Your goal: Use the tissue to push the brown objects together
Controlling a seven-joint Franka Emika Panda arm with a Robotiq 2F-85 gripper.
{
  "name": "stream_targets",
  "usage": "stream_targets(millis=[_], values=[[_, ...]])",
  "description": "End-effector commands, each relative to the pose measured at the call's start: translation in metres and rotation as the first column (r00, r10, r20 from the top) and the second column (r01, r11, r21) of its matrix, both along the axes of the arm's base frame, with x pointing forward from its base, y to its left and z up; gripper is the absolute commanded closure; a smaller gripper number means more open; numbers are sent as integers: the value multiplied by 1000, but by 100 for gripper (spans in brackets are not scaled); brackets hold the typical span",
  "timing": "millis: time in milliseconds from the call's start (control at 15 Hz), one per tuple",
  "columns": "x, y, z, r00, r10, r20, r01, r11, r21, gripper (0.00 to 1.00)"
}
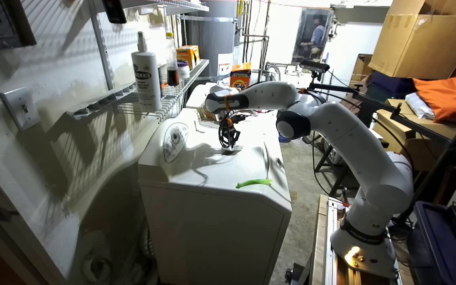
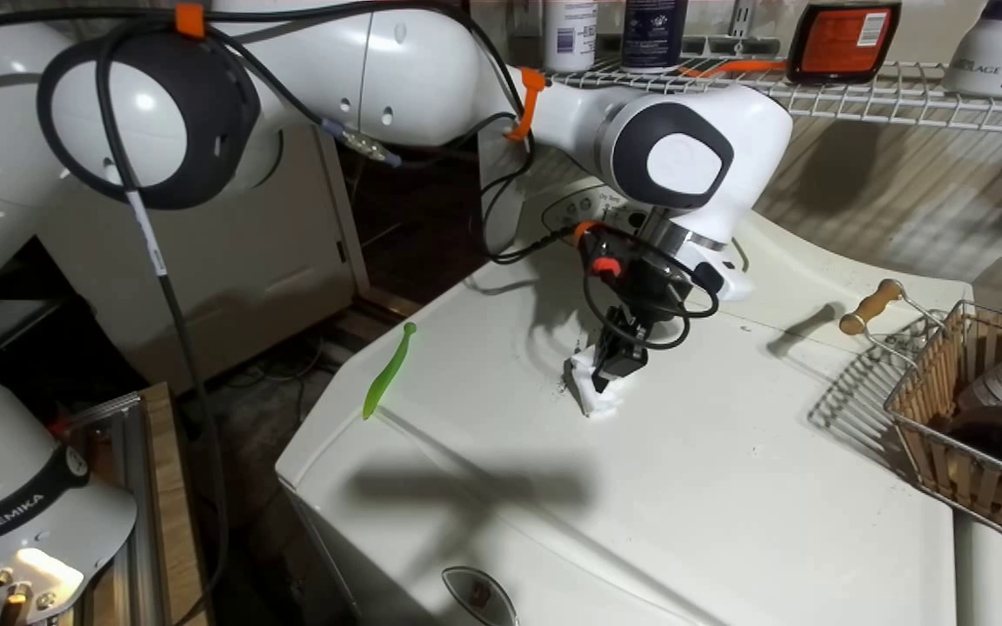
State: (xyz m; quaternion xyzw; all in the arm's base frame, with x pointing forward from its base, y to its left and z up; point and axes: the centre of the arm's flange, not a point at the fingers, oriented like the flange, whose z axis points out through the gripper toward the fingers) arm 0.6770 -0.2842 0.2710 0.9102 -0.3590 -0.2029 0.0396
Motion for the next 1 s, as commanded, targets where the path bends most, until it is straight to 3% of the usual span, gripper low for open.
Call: stream_targets(millis=[0, 533, 933], values=[[-6, 2, -2, 998, -58, 30, 58, 998, 1, 99], [-30, -14, 43, 987, -160, 25, 162, 983, -85, 99], [-50, -37, 5, 970, -241, -32, 234, 962, -143, 99]])
